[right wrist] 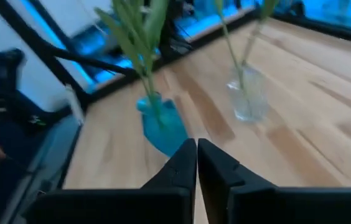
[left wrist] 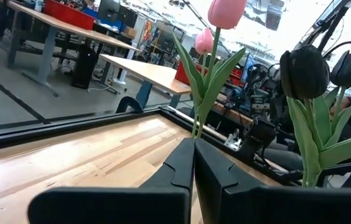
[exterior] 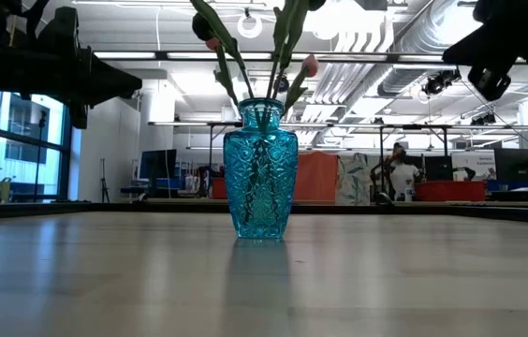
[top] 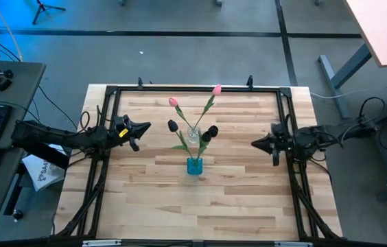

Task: Sort flowers into vase by color
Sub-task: Return to Home Position

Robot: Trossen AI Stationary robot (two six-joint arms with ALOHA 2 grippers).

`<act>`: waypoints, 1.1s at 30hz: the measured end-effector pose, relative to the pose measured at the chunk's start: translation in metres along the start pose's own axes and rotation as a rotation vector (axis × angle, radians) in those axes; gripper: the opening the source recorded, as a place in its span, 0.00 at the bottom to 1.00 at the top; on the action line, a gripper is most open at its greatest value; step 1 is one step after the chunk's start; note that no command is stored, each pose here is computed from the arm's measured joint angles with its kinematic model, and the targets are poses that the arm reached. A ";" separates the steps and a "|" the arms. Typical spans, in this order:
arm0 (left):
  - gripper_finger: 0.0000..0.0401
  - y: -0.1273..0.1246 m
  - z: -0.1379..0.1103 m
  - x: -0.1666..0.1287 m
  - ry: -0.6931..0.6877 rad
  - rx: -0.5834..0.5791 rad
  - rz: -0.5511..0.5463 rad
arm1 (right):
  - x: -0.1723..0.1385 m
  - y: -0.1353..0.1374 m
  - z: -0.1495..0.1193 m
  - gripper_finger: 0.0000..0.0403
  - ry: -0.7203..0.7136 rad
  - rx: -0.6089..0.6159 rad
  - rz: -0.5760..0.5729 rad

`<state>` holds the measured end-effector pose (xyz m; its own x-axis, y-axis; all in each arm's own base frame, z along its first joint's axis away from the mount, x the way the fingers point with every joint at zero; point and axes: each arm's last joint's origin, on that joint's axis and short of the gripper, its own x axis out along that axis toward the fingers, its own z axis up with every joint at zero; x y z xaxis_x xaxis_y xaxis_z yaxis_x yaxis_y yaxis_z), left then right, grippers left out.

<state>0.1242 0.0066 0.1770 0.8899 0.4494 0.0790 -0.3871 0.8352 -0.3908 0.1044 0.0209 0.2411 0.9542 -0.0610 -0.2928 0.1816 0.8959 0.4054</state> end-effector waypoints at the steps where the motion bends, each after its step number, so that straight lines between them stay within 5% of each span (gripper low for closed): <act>1: 0.00 0.000 0.000 0.000 0.001 0.001 0.000 | 0.002 -0.002 -0.004 0.03 -0.025 -0.006 0.026; 14: 0.00 0.000 -0.001 0.000 0.009 0.006 0.003 | 0.004 -0.028 -0.041 0.00 -0.132 -0.107 0.080; 21: 0.00 0.000 -0.001 0.000 0.009 0.006 0.003 | 0.013 -0.033 -0.060 0.00 -0.270 -0.158 0.240; 33: 0.00 0.000 -0.001 0.000 0.009 0.006 0.003 | 0.013 -0.043 -0.051 0.00 -0.370 -0.334 0.101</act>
<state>0.1244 0.0066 0.1762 0.8908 0.4491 0.0694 -0.3912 0.8356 -0.3856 0.0969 0.0037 0.1756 0.9944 -0.0640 0.0841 0.0555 0.9935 0.0994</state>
